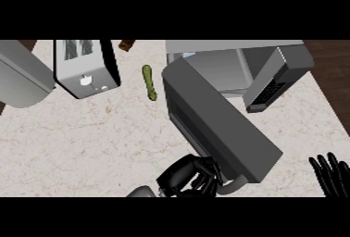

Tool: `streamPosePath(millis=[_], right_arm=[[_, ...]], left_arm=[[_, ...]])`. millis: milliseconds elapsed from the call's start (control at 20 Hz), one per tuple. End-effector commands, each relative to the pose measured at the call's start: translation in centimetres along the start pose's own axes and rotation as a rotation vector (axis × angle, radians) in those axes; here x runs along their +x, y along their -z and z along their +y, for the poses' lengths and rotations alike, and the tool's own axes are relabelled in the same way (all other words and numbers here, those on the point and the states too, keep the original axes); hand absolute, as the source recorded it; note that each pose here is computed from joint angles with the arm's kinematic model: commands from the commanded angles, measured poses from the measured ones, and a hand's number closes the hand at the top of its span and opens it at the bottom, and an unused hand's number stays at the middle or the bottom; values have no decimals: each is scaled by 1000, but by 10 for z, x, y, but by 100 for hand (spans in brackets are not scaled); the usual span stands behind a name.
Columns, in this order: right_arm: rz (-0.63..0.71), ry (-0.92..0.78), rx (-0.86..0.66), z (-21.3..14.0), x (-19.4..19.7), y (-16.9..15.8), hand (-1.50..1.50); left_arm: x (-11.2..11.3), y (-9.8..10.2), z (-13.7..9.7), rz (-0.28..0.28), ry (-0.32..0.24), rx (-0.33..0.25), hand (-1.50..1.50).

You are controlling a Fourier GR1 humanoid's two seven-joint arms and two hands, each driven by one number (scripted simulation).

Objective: Pick up the milk, place it into the microwave and close the microwave

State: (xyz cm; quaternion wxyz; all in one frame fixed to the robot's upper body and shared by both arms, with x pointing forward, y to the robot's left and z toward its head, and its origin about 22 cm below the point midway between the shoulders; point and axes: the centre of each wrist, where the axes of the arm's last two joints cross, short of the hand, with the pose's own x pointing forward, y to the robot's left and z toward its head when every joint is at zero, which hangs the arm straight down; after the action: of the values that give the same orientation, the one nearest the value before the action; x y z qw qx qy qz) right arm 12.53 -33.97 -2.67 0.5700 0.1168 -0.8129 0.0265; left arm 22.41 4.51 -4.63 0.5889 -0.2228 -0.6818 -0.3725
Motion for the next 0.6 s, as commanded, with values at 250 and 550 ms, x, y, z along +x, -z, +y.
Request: streamPosePath(millis=[250,550], right_arm=[[-45,59,166,21,40,22,-150],[-46,62,218,28,54,35,-150]], left_arm=[[24,33,-14,-41,65,74,150],[39,49,0,-59,19,225,150]])
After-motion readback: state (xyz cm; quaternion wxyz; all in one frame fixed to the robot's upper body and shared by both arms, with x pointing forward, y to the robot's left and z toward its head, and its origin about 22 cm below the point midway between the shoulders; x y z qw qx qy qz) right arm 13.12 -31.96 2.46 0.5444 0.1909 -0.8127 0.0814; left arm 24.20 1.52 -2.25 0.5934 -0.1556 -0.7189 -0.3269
